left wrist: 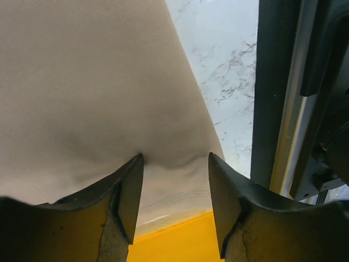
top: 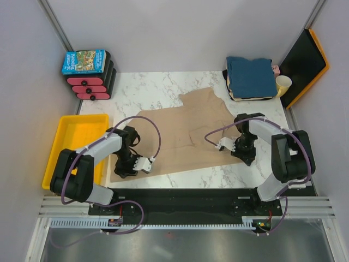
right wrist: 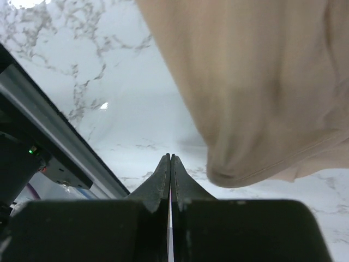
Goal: Fold and stack the t-shirts
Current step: Fold the flattened tshirt in 1/3 of the way
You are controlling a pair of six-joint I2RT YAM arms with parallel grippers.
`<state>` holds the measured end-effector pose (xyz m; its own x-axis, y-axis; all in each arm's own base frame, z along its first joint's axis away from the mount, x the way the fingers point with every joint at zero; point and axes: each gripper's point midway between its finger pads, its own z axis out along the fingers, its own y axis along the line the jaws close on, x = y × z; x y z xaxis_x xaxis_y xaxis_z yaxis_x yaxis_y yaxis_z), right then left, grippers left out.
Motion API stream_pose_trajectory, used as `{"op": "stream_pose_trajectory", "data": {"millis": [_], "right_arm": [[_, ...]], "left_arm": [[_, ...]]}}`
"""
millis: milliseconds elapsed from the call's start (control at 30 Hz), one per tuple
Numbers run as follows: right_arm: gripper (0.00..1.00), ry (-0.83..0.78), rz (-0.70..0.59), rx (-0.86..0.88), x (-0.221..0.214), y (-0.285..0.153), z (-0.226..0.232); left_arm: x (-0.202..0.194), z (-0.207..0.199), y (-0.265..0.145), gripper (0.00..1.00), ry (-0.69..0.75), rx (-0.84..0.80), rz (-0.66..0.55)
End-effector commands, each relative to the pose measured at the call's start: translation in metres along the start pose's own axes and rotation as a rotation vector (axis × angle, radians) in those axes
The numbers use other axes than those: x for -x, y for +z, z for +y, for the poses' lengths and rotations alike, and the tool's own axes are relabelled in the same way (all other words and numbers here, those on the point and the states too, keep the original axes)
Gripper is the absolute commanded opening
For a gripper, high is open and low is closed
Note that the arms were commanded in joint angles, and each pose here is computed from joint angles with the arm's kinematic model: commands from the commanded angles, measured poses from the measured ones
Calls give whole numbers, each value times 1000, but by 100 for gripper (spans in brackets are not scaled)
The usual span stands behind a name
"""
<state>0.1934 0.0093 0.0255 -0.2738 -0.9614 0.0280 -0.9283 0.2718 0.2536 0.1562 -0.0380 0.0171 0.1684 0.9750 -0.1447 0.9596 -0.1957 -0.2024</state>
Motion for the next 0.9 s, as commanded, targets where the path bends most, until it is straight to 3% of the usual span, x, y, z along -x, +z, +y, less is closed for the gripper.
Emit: {"op": "stream_pose_trajectory", "data": {"millis": [0,100,267,433,700,867], "right_arm": [[0,-48,6,7,-9,-16,18],[2,-92,8,1,-12,-31,25],[29,-148,-60,-46,4,-82,18],[47,-85,-267,-225,62,-123,-46],[56,72,-598,-257,160,-151,-145],[57,142,-668,-267,185,-142,-185]], "left_arm": [[13,-6,-14,59,-38,-1,-69],[34,11,-48,65,-50,79,-152],[51,34,-106,70,-33,211,-197],[37,79,-126,73,-43,375,-126],[-13,156,-127,73,-261,515,-82],[-47,198,-161,73,-399,635,-104]]}}
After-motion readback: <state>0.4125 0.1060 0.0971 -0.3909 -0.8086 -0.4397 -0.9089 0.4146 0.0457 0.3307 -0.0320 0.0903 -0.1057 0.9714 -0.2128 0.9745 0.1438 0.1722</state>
